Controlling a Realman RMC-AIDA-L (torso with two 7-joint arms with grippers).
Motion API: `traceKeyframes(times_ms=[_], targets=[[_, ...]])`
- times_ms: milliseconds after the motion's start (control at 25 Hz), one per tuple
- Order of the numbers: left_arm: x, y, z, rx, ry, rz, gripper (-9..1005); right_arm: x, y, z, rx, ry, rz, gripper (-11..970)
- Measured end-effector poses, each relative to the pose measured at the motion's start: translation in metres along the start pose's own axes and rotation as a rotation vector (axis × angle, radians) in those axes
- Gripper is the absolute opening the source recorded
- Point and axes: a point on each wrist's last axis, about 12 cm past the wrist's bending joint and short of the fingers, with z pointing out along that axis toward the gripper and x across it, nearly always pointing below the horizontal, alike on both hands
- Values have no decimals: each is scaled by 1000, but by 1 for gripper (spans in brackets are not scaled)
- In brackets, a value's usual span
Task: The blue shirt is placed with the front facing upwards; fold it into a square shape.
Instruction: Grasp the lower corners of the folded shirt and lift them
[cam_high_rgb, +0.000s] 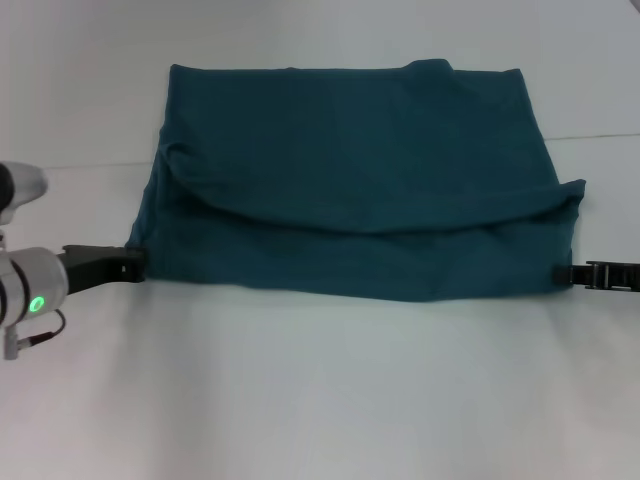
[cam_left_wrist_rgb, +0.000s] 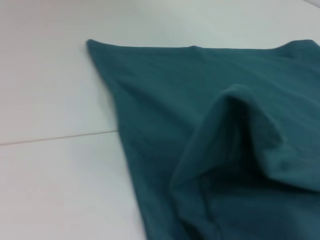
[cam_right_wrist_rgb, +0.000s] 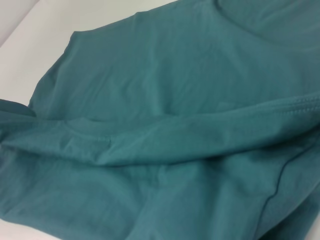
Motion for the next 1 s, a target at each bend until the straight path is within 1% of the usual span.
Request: traceKeyframes(times_ms=[80,200,480,680,760,1000], targets=[[-1,3,-4,-5,8,-6,-1,-2,-1,-2,3,-2,-4,76],[0,4,-9,12,30,-7,-1,-2,-2,-5,4,-2,-10,77],[8,2,-26,107,70,-29,-2,-3,-8,-15,1,10,-24,80],[13,0,-47,214,95,-61,-2,0,-15,-27,-1,28,-38,82],[17,-2,-58,272,104,-85,-2,4,-17,-34,-4,35,-47,83],[27,0,-80,399,105,-159,-1,22,-22,-56,-30,68,-98,86]])
